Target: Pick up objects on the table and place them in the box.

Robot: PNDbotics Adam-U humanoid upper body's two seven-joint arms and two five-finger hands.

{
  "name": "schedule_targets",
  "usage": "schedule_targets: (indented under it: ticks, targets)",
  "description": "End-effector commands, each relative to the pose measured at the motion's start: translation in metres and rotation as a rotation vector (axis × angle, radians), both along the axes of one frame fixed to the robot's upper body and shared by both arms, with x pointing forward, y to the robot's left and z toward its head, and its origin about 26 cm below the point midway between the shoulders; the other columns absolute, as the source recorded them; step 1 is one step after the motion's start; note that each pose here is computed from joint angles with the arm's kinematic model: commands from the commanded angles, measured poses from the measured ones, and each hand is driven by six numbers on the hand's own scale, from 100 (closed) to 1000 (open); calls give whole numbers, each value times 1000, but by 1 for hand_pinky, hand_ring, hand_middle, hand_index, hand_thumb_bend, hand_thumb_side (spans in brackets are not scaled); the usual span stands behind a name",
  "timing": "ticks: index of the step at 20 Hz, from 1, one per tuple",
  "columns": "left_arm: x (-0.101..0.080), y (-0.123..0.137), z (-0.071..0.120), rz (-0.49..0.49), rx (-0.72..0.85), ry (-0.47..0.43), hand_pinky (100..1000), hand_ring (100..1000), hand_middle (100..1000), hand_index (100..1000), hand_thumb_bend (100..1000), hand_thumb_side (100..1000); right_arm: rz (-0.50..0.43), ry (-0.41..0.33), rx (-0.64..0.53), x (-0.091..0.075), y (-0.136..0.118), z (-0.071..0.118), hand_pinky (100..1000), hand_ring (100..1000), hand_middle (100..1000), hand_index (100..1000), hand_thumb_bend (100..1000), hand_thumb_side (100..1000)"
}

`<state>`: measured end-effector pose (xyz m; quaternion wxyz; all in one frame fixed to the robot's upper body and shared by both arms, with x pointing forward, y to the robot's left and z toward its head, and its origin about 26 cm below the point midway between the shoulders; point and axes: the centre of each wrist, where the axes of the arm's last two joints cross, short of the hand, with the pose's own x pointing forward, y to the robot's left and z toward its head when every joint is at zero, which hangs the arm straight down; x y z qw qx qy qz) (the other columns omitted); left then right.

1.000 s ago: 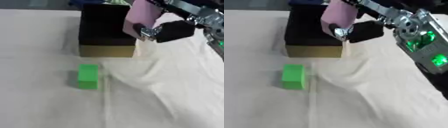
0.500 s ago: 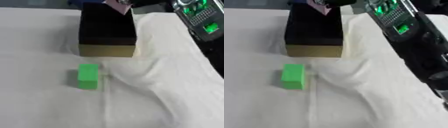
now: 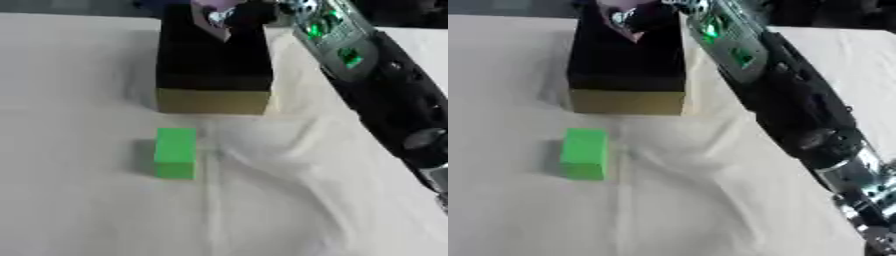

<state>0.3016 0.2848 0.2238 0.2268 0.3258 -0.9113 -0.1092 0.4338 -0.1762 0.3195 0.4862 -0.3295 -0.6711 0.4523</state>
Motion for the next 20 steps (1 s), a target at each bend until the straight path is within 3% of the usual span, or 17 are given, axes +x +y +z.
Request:
schedule_targets:
  ticks: [1,6,9,13,14,20]
  targets:
    - [-3,0,10,-10,17,-33,687,764,682,809,312,1000,-31,-27,-26,8,-4,0,758,636,529,755,100,505]
    - [-2,-1,11,-14,15,-36,687,764,681,809,310,1000,-28,-9,-74,18,-3,-14,795,704,591,806,100,575]
    - [-2,-1,11,-16,14,-36,686,764,681,809,310,1000,-19,6,-107,22,-3,-19,809,745,637,829,131,550]
    - [-2,-1,11,-17,13,-35,686,764,681,810,309,1000,-32,27,-150,27,-5,-24,838,810,736,873,221,631]
    - [-2,-1,11,-17,14,-35,686,764,681,810,308,1000,-34,30,-165,28,-6,-25,855,843,777,896,287,662]
    - [-2,-1,10,-16,12,-32,686,764,680,810,306,1000,-63,27,-252,29,-9,-24,874,873,816,920,407,677]
